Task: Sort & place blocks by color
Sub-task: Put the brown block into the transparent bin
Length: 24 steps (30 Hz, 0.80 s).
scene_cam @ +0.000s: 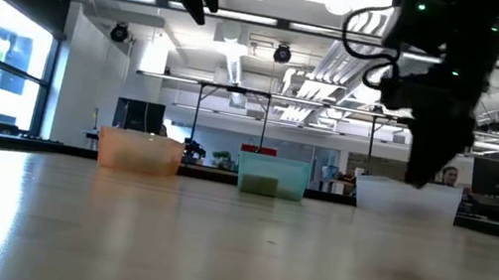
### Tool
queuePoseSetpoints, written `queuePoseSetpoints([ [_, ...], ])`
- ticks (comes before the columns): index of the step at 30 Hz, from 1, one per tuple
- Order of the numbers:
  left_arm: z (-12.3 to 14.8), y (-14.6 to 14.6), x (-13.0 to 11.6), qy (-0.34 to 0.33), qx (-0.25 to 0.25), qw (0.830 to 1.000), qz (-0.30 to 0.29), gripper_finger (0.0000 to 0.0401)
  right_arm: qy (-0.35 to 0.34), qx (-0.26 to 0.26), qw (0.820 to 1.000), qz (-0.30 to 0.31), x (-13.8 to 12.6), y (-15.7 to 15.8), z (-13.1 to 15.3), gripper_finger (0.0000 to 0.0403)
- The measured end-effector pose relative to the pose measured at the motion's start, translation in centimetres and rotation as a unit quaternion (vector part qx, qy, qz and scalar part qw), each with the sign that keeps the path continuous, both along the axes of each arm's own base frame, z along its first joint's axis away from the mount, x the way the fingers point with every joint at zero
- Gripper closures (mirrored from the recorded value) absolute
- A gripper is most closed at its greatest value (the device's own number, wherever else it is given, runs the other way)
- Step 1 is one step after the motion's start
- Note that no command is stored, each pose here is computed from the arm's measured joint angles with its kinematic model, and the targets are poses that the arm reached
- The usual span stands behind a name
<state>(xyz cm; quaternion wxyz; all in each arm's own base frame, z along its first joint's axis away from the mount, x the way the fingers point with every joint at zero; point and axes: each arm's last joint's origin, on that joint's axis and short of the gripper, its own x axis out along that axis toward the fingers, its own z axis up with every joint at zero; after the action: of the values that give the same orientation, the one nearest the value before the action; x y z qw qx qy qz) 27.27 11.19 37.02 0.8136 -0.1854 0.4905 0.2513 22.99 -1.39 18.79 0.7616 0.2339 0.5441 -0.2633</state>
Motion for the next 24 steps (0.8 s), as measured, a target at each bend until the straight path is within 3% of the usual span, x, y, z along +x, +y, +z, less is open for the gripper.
queuePoseSetpoints([
  [7,0.0,0.0,0.0,0.010,0.016,0.999,-0.036,0.0183,-0.032,-0.057,0.993,-0.101,0.8,-5.4,3.6,0.0308],
  [15,0.0,0.1,-0.1,0.019,0.035,0.998,-0.044,0.0183,-0.029,-0.140,0.965,-0.220,-0.5,-10.5,7.5,0.0308],
  [24,0.0,0.2,-0.1,0.022,0.042,0.998,-0.051,0.0183,-0.010,-0.156,0.938,-0.310,-2.9,-14.2,7.3,0.0308],
])
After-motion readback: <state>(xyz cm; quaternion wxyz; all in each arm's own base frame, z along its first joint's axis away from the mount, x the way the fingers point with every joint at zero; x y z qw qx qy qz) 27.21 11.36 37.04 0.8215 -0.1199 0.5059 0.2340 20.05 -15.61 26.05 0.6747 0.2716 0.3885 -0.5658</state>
